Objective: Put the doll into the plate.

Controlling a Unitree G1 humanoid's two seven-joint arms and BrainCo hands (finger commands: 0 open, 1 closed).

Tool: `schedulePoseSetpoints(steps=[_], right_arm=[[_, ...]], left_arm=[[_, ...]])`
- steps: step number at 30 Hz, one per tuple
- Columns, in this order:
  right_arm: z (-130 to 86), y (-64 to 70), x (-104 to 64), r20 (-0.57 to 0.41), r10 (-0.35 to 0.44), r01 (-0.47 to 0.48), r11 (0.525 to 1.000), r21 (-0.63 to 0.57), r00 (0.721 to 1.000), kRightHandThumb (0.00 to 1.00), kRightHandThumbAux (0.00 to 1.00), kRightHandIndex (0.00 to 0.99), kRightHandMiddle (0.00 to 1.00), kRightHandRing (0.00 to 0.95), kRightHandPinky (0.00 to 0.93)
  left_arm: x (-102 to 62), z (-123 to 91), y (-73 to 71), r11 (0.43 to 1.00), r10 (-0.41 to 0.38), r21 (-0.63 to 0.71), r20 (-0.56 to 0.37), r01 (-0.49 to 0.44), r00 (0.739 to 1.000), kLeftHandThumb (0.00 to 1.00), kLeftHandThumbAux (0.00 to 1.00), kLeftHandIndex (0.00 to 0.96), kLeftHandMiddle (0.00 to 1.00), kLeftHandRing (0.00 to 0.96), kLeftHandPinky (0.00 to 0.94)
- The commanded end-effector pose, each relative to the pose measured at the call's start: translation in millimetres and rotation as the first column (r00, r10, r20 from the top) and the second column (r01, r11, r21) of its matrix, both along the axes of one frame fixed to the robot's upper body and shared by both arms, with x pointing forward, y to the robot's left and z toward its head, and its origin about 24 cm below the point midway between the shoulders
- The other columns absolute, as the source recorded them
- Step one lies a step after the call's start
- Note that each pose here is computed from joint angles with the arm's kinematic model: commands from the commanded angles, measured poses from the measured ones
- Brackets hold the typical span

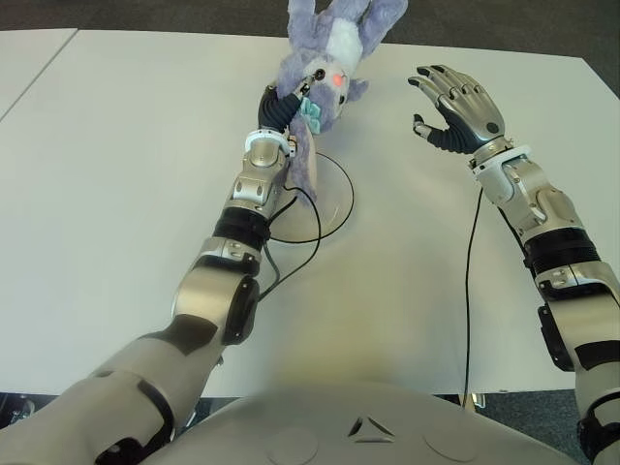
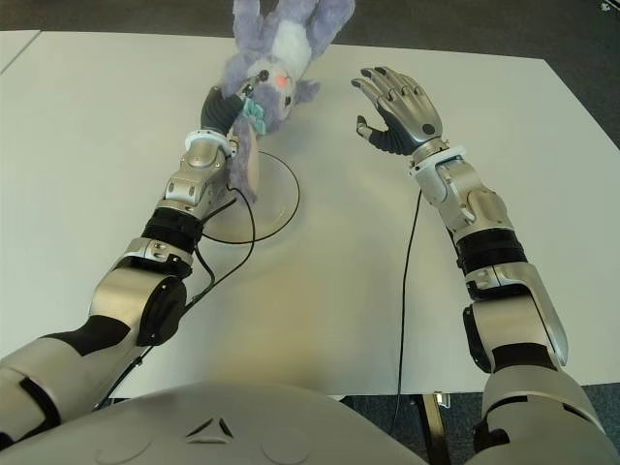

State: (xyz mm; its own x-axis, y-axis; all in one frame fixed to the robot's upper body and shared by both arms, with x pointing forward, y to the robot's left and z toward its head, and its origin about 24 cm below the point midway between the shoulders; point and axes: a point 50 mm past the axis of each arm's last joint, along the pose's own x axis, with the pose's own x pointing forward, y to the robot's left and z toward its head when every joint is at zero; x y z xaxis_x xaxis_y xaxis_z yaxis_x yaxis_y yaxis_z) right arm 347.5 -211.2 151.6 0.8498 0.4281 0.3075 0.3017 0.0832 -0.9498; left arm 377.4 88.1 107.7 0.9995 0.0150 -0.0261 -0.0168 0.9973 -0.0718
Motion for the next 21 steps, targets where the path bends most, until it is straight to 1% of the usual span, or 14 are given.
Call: schedulePoseSetpoints(steps=[1,5,10,16,21], right_arm=[[-6.0,3.3,0.7,0.007,0.010,-0.010,1.000,-0.014,1.000,0.631,0.329,0.000,0.000,0.000,0.021],[-7.8,4.3,1.3,0.014,0.012,-0.012,1.000,-0.015,1.000,0.624,0.315,0.000,0.000,0.000,0.012],[-11.7,6.1,0.8,0.029,0.020,-0.020,1.000,-0.008,0.999,0.623,0.301,0.000,0.000,0.000,0.006],[-13.6,7.6,0.8,0.060,0.025,-0.026,1.000,0.005,0.998,0.622,0.282,0.000,0.000,0.000,0.021],[-14.1,9.2,1.0,0.103,0.025,-0.027,1.000,0.013,0.994,0.626,0.265,0.000,0.000,0.000,0.017]], left_arm=[[-3.5,-2.2,0.7,0.999,-0.004,-0.041,-0.014,0.004,1.000,0.952,0.650,0.387,0.500,0.532,0.849],[-4.5,-0.8,1.2,0.998,-0.004,-0.057,-0.006,0.004,1.000,0.951,0.650,0.387,0.501,0.532,0.844],[-6.3,2.6,1.7,0.993,-0.019,-0.117,0.016,0.020,1.000,0.951,0.650,0.387,0.500,0.532,0.838],[-7.2,4.3,2.1,0.980,-0.054,-0.193,0.012,0.055,0.998,0.950,0.650,0.385,0.500,0.532,0.835],[-10.4,5.7,1.4,0.943,-0.117,-0.313,0.013,0.115,0.993,0.950,0.651,0.384,0.499,0.533,0.840]])
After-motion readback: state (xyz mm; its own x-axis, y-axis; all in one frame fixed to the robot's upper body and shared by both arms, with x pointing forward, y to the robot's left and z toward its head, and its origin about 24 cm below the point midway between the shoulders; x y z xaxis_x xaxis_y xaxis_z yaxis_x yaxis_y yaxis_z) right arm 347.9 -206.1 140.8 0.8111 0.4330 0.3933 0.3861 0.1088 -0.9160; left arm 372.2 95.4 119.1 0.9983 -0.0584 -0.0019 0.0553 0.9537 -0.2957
